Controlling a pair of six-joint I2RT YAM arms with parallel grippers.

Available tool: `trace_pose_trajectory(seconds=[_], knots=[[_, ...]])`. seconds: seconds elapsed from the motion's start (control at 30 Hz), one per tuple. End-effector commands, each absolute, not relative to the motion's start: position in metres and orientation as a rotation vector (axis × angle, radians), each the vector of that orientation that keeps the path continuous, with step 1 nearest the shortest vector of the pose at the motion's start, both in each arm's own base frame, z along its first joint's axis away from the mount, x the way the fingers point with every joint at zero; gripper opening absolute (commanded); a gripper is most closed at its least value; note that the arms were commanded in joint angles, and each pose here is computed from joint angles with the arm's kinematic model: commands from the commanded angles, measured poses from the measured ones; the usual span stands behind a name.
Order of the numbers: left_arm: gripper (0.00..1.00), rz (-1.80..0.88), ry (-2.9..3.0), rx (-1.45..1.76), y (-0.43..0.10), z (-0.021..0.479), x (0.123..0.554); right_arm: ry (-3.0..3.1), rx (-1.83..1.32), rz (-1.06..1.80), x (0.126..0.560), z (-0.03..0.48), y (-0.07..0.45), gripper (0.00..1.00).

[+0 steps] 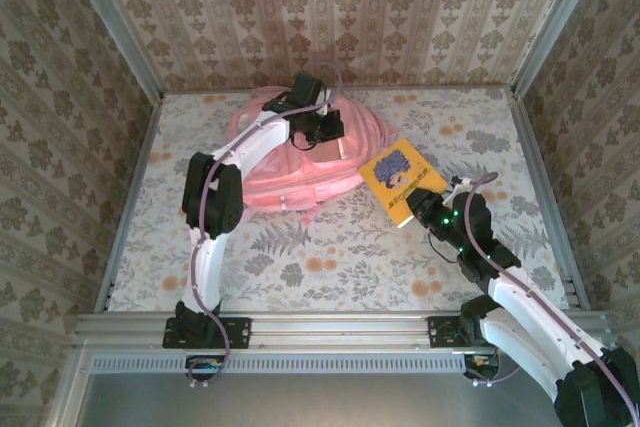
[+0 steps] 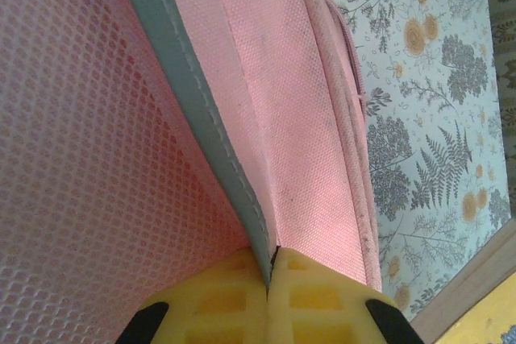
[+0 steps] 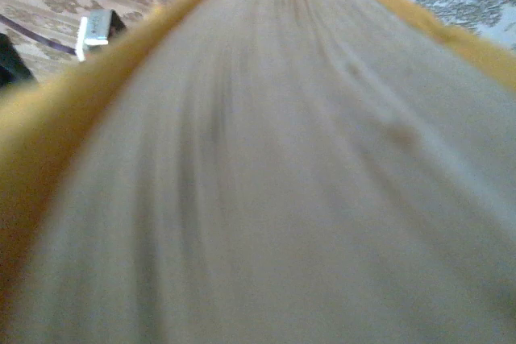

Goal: Pack the student bag

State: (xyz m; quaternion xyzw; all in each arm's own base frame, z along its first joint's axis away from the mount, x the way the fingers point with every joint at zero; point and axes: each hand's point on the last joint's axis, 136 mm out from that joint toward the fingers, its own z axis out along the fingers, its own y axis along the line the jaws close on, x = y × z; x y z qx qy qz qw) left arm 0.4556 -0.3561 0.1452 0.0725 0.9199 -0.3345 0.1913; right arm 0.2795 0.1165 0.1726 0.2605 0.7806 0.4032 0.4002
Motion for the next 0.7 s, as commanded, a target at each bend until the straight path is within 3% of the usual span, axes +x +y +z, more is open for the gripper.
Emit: trace_pose_trajectory(seconds=[0.0,0.33,0.53,0.67], knots=[[0.0,-1.022,2.509,0.295,-0.355,0.188,0.442,1.934,0.546,0.961,0.281,0.212,0.112,0.0],[0.0,-1.184,2.407,0.462,-0.328,0.27,0.375,2.023,0.507,0.669,0.272,0.234,0.083,0.0],[0.0,-1.25,2.37,0.504,-0.302,0.292,0.336,2.058,0.499,0.626,0.266,0.234,0.079,0.0],[0.0,-1.387,2.297,0.538,-0.29,0.311,0.317,2.062,0.369,0.774,0.265,0.245,0.105,0.0]])
